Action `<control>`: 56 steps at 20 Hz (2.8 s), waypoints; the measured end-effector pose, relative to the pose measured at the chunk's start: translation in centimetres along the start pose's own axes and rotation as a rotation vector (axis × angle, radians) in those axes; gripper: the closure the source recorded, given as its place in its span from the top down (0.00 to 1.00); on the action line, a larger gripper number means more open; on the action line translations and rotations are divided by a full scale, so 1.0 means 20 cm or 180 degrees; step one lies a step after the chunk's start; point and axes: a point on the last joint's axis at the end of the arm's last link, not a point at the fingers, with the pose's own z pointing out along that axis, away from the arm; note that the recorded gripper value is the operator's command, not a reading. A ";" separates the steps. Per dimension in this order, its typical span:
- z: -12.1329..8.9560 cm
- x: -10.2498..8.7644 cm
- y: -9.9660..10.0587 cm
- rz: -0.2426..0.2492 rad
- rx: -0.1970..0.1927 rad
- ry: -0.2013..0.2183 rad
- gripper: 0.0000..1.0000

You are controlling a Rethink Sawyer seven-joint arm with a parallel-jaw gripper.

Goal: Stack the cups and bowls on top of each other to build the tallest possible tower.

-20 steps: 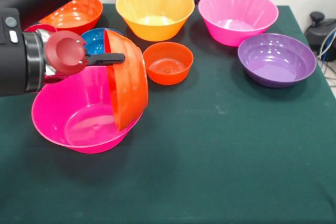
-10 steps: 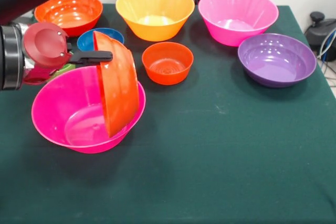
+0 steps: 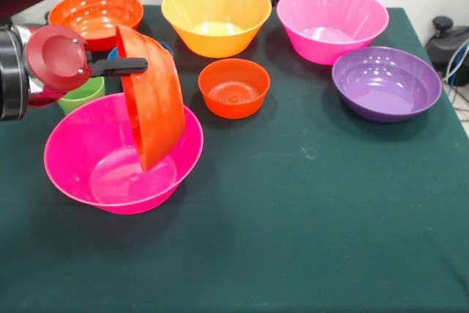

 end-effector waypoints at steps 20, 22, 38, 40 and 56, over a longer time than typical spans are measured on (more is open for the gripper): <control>-0.04 0.25 0.01 -0.0852 -0.0595 0.0917 0.00; -0.03 0.25 0.00 -0.0923 -0.0651 0.0930 0.00; 0.05 0.30 -0.09 -0.1140 -0.0857 0.1054 0.00; 0.05 0.30 -0.10 -0.1138 -0.0857 0.1066 0.00; 0.14 0.20 -0.19 -0.0516 -0.0603 0.1168 0.00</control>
